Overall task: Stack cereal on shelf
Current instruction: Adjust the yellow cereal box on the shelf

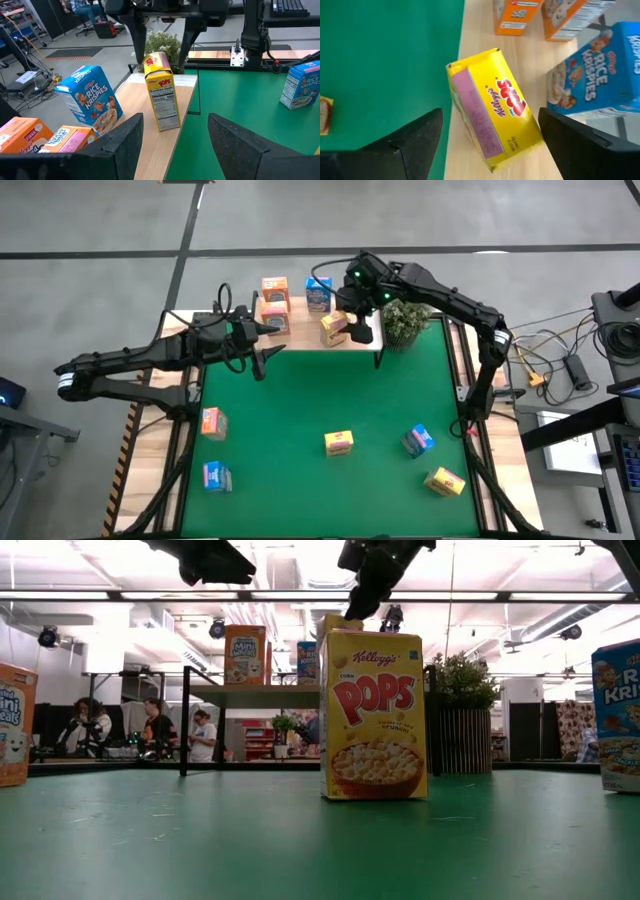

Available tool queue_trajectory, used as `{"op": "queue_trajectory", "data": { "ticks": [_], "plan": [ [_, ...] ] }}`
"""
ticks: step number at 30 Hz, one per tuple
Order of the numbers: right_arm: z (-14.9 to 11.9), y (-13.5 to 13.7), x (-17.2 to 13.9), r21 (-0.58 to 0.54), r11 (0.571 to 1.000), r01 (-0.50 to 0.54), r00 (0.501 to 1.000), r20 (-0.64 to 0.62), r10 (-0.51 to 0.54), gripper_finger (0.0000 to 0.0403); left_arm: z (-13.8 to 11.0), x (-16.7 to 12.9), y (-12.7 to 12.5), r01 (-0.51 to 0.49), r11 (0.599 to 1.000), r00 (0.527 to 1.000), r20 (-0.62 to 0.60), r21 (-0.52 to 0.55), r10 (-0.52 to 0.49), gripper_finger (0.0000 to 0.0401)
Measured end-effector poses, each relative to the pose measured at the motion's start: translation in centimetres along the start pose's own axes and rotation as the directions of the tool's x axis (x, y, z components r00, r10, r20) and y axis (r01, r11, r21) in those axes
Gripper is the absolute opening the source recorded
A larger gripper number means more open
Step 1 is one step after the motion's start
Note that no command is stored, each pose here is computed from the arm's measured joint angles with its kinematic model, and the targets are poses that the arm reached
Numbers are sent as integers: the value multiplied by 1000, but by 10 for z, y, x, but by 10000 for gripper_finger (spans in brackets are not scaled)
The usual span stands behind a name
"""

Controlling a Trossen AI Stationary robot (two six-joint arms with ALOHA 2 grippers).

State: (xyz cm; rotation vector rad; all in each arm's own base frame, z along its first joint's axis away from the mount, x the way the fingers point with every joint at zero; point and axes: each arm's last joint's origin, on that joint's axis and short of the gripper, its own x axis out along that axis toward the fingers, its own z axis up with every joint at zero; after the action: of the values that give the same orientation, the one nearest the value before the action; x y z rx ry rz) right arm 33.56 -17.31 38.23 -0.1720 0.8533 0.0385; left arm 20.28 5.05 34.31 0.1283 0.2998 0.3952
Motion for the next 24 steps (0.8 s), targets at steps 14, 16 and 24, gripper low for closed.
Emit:
{"op": "queue_trajectory", "data": {
  "ticks": [14, 16, 24],
  "plan": [
    [-1, -1, 5, 17, 1000, -13, 1000, -3, 13, 225, 0, 0, 0, 0, 1000, 1000, 0, 10, 0, 206],
    [-1, -1, 6, 18, 1000, -12, 1000, -2, 12, 210, 0, 0, 0, 0, 1000, 1000, 0, 11, 0, 206],
    [-1, -3, 5, 22, 1000, 4, 1000, 6, -4, 179, 0, 0, 0, 0, 1000, 1000, 0, 11, 0, 206]
  ]
}}
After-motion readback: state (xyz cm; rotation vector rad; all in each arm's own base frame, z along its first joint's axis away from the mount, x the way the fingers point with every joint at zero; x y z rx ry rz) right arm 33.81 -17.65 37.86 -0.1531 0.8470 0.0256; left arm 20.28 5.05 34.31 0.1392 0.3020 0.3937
